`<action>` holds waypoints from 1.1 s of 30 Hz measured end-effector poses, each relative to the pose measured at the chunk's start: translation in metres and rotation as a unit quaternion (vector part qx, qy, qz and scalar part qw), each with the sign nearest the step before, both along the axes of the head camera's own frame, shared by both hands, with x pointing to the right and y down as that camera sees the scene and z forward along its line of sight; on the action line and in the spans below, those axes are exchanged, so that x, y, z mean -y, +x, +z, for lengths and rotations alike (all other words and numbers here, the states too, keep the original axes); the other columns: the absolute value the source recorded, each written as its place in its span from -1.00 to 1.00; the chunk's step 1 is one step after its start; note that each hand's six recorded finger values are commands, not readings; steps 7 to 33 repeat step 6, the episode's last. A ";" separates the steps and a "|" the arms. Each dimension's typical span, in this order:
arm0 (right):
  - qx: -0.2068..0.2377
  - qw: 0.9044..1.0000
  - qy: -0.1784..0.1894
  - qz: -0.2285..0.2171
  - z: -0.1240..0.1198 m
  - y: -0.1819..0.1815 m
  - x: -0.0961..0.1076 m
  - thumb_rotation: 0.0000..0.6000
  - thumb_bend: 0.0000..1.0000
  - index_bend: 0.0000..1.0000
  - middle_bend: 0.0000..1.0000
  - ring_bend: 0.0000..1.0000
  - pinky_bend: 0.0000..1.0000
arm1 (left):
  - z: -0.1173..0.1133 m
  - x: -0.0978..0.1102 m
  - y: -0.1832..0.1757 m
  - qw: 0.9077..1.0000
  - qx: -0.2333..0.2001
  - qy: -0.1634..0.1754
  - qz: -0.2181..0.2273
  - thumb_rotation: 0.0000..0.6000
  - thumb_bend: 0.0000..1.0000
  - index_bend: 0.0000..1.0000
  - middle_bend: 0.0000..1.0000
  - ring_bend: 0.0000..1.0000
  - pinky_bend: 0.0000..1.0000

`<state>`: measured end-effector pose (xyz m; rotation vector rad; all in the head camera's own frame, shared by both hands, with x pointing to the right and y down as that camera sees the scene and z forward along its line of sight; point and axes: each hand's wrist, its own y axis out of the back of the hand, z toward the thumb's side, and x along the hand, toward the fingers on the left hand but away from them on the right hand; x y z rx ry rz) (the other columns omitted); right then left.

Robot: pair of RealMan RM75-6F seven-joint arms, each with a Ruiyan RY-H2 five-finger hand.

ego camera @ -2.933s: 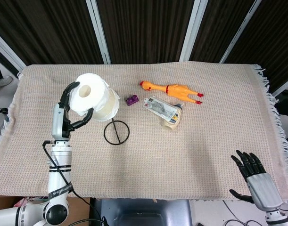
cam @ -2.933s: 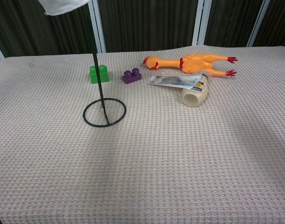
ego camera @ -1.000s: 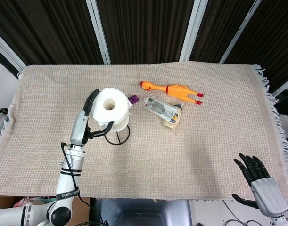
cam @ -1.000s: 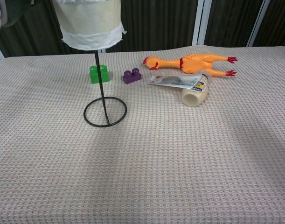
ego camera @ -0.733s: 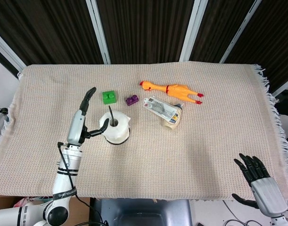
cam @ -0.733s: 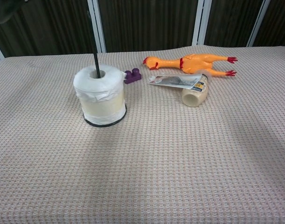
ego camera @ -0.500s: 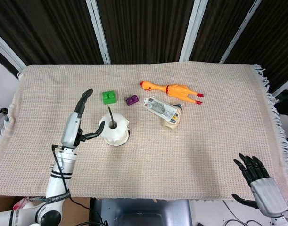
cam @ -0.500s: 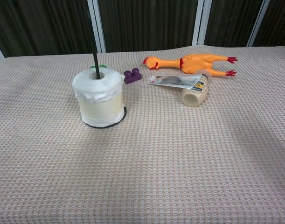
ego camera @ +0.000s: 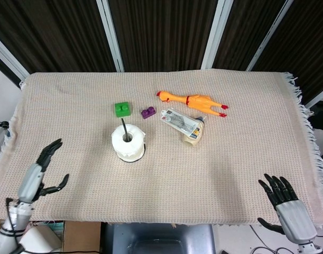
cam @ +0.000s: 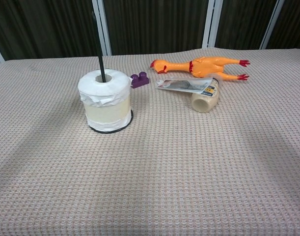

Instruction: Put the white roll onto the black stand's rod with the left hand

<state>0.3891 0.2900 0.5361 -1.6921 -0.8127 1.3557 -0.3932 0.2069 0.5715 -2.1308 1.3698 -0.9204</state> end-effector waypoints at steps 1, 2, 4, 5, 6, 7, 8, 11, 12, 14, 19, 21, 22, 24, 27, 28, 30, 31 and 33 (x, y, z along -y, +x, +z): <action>-0.004 1.000 0.001 0.003 0.002 0.000 0.001 1.00 -0.89 -1.00 -1.00 -1.00 -1.00 | 0.003 -0.012 -0.020 0.999 0.033 0.000 0.004 1.00 -0.13 -1.00 -1.00 -1.00 -0.90; -0.010 1.000 0.004 0.006 0.003 0.001 0.002 1.00 -0.89 -1.00 -1.00 -1.00 -1.00 | 0.004 -0.025 -0.037 0.998 0.064 -0.001 0.011 1.00 -0.13 -1.00 -1.00 -1.00 -0.91; -0.015 1.000 0.007 0.009 0.006 0.000 0.004 1.00 -0.89 -1.00 -1.00 -1.00 -1.00 | 0.003 -0.042 -0.059 0.995 0.102 0.002 0.019 1.00 -0.12 -1.00 -1.00 -1.00 -0.92; -0.016 1.000 0.008 0.011 0.006 -0.001 0.004 1.00 -0.89 -1.00 -1.00 -1.00 -1.00 | 0.000 -0.049 -0.066 0.993 0.116 0.008 0.021 1.00 -0.12 -1.00 -1.00 -1.00 -0.93; -0.017 1.000 0.009 0.011 0.006 -0.001 0.004 1.00 -0.89 -1.00 -1.00 -1.00 -1.00 | -0.003 -0.054 -0.071 0.991 0.127 0.016 0.024 1.00 -0.12 -1.00 -1.00 -1.00 -0.93; -0.017 1.000 0.009 0.011 0.006 -0.001 0.004 1.00 -0.89 -1.00 -1.00 -1.00 -1.00 | -0.003 -0.054 -0.071 0.991 0.127 0.016 0.024 1.00 -0.12 -1.00 -1.00 -1.00 -0.93; -0.017 1.000 0.009 0.011 0.006 -0.001 0.004 1.00 -0.89 -1.00 -1.00 -1.00 -1.00 | -0.003 -0.054 -0.071 0.991 0.127 0.016 0.024 1.00 -0.12 -1.00 -1.00 -1.00 -0.93; -0.017 1.000 0.009 0.011 0.006 -0.001 0.004 1.00 -0.89 -1.00 -1.00 -1.00 -1.00 | -0.003 -0.054 -0.071 0.991 0.127 0.016 0.024 1.00 -0.12 -1.00 -1.00 -1.00 -0.93; -0.017 1.000 0.009 0.011 0.006 -0.001 0.004 1.00 -0.89 -1.00 -1.00 -1.00 -1.00 | -0.003 -0.054 -0.071 0.991 0.127 0.016 0.024 1.00 -0.12 -1.00 -1.00 -1.00 -0.93; -0.017 1.000 0.009 0.011 0.006 -0.001 0.004 1.00 -0.89 -1.00 -1.00 -1.00 -1.00 | -0.003 -0.054 -0.071 0.991 0.127 0.016 0.024 1.00 -0.12 -1.00 -1.00 -1.00 -0.93; -0.017 1.000 0.009 0.011 0.006 -0.001 0.004 1.00 -0.89 -1.00 -1.00 -1.00 -1.00 | -0.003 -0.054 -0.071 0.991 0.127 0.016 0.024 1.00 -0.12 -1.00 -1.00 -1.00 -0.93; -0.017 1.000 0.009 0.011 0.006 -0.001 0.004 1.00 -0.89 -1.00 -1.00 -1.00 -1.00 | -0.003 -0.054 -0.071 0.991 0.127 0.016 0.024 1.00 -0.12 -1.00 -1.00 -1.00 -0.93; -0.017 1.000 0.009 0.011 0.006 -0.001 0.004 1.00 -0.89 -1.00 -1.00 -1.00 -1.00 | -0.003 -0.054 -0.071 0.991 0.127 0.016 0.024 1.00 -0.12 -1.00 -1.00 -1.00 -0.93; -0.017 1.000 0.009 0.011 0.006 -0.001 0.004 1.00 -0.89 -1.00 -1.00 -1.00 -1.00 | -0.003 -0.054 -0.071 0.991 0.127 0.016 0.024 1.00 -0.12 -1.00 -1.00 -1.00 -0.93; -0.017 1.000 0.009 0.011 0.006 -0.001 0.004 1.00 -0.89 -1.00 -1.00 -1.00 -1.00 | -0.003 -0.054 -0.071 0.991 0.127 0.016 0.024 1.00 -0.12 -1.00 -1.00 -1.00 -0.93; -0.017 1.000 0.009 0.011 0.006 -0.001 0.004 1.00 -0.89 -1.00 -1.00 -1.00 -1.00 | -0.003 -0.054 -0.071 0.991 0.127 0.016 0.024 1.00 -0.12 -1.00 -1.00 -1.00 -0.93; -0.017 1.000 0.009 0.011 0.006 -0.001 0.004 1.00 -0.89 -1.00 -1.00 -1.00 -1.00 | -0.003 -0.054 -0.071 0.991 0.127 0.016 0.024 1.00 -0.12 -1.00 -1.00 -1.00 -0.93; -0.017 1.000 0.009 0.011 0.006 -0.001 0.004 1.00 -0.89 -1.00 -1.00 -1.00 -1.00 | -0.003 -0.054 -0.071 0.991 0.127 0.016 0.024 1.00 -0.12 -1.00 -1.00 -1.00 -0.93; -0.017 1.000 0.009 0.011 0.006 -0.001 0.004 1.00 -0.89 -1.00 -1.00 -1.00 -1.00 | -0.003 -0.054 -0.071 0.991 0.127 0.016 0.024 1.00 -0.12 -1.00 -1.00 -1.00 -0.93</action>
